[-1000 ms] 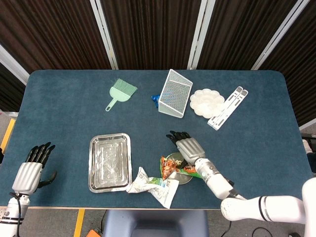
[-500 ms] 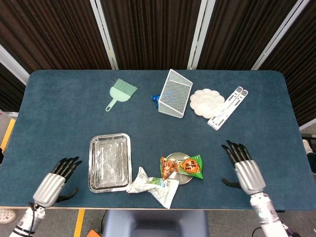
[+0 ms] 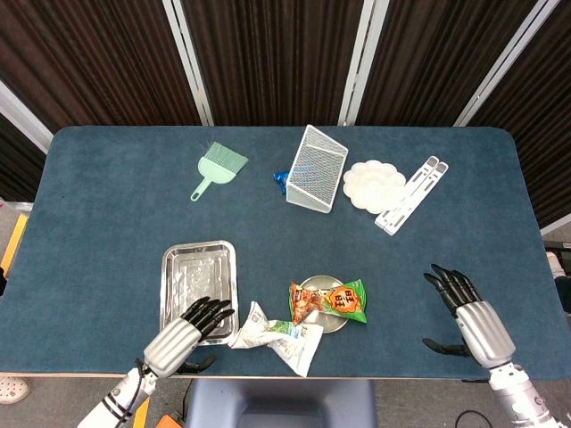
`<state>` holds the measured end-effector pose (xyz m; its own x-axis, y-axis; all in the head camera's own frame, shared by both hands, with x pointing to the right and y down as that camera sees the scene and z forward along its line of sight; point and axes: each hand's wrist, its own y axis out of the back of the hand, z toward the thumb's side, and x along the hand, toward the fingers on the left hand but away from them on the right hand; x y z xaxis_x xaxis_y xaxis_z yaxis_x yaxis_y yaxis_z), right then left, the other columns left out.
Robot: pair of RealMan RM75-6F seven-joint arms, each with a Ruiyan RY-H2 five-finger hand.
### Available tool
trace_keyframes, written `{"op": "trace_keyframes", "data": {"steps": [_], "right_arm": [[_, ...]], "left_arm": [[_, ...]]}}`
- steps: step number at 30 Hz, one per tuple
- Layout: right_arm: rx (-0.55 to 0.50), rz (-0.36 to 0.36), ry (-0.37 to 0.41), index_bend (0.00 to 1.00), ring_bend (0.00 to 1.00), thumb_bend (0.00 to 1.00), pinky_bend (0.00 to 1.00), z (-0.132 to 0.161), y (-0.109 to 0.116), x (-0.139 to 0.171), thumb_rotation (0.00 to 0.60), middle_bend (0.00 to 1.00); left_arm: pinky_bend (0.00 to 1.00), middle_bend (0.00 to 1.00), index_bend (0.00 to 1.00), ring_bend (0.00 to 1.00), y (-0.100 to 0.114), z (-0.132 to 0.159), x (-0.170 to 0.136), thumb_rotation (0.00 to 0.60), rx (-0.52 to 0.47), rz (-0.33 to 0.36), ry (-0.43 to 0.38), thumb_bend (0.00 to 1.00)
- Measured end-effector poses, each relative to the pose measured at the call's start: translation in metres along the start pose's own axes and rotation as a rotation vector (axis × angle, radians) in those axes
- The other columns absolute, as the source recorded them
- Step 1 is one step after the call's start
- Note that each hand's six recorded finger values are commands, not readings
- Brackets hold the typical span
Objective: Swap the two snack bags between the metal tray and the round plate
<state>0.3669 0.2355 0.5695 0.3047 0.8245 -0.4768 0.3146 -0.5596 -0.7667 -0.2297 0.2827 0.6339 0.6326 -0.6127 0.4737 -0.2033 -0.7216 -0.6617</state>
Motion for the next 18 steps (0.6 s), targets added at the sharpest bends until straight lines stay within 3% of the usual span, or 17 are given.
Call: {"op": "trace_keyframes", "data": {"steps": [8, 18], "right_arm": [[-0.016, 0.024, -0.006, 0.0, 0.0, 0.13, 0.0, -0.003, 0.003, -0.002, 0.6, 0.0], [-0.005, 0.043, -0.032, 0.0, 0.0, 0.13, 0.0, -0.006, -0.001, -0.005, 0.6, 0.0]], "left_arm": [[0.02, 0.0, 0.0, 0.0, -0.024, 0.026, 0.034, 0.6, 0.033, -0.082, -0.04, 0.35], [0.07, 0.0, 0.0, 0.0, -0.046, 0.05, 0.078, 0.6, 0.163, -0.111, -0.102, 0.36]]}}
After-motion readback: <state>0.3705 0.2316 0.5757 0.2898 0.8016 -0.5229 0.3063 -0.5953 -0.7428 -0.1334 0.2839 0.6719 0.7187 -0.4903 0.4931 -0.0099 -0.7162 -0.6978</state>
